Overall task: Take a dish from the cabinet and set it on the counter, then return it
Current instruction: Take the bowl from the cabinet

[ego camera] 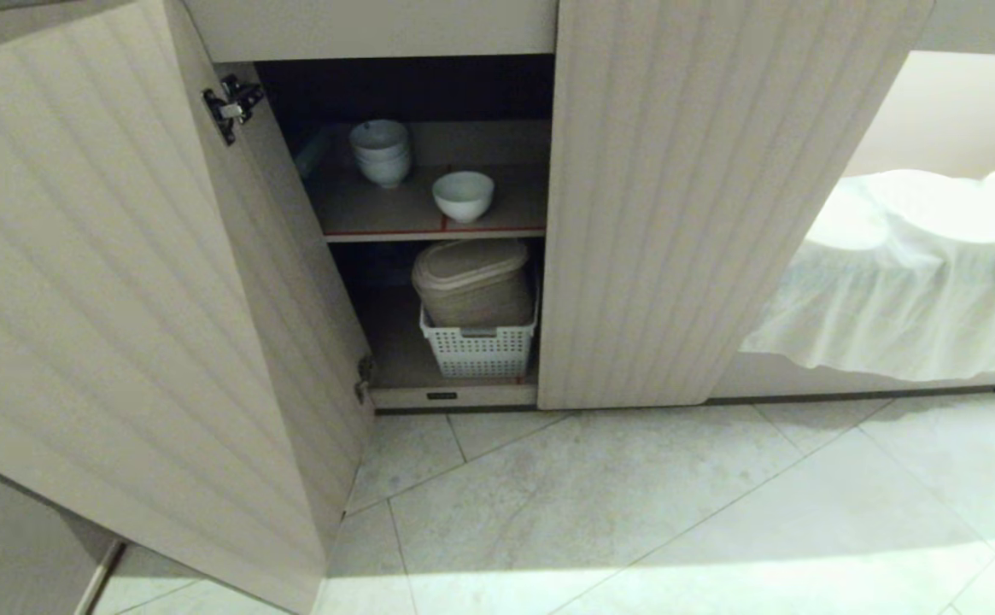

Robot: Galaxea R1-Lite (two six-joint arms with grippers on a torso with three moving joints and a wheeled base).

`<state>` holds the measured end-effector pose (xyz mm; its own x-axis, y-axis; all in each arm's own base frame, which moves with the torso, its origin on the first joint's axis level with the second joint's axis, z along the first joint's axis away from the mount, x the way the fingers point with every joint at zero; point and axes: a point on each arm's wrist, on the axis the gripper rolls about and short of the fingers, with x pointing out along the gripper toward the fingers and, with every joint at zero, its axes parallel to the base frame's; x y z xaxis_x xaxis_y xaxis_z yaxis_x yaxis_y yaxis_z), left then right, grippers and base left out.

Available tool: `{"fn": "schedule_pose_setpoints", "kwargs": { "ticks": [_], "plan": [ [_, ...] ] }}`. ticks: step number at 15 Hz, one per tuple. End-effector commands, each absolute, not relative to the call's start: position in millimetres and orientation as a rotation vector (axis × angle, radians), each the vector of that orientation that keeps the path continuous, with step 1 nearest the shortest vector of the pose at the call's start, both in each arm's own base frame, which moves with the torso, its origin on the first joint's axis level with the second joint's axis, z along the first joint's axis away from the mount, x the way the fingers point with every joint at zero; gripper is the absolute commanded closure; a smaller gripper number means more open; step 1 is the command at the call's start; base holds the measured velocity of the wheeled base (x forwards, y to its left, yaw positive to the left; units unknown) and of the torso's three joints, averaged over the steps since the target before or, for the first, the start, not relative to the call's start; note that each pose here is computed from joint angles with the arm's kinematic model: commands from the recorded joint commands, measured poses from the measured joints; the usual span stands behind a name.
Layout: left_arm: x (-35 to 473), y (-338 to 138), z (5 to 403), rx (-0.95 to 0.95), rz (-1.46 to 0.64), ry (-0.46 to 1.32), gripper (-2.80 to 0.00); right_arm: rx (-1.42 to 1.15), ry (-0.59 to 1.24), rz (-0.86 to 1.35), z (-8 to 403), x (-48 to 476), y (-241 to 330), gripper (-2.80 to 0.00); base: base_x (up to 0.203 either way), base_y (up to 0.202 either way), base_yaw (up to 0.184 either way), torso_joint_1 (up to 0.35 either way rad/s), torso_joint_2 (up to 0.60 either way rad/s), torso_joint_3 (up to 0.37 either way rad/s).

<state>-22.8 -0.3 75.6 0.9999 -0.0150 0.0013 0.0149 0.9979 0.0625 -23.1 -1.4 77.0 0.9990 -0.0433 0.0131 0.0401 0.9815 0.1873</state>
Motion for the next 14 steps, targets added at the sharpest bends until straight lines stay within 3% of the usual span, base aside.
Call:
{"fn": "schedule_pose_setpoints", "kwargs": {
  "ticks": [1,11,14],
  "plan": [
    [-22.8,-0.3,75.6,0.063,-0.015,-0.002,0.0,0.189,-0.016,-0.042,77.0,-22.9,-1.4,0.0,0.0,-0.196,-0.001,-0.004,0.0,0.002],
    [-22.8,-0.3,75.6,0.059,-0.012,-0.002,0.0,0.189,-0.016,-0.042,77.0,-22.9,-1.4,0.0,0.0,-0.194,0.0,0.002,0.0,0.003],
    [-22.8,-0.3,75.6,0.055,-0.012,-0.002,0.0,0.189,-0.016,-0.042,77.0,-22.9,-1.4,0.0,0.0,-0.12,0.0,0.002,0.0,0.006]
  ]
}}
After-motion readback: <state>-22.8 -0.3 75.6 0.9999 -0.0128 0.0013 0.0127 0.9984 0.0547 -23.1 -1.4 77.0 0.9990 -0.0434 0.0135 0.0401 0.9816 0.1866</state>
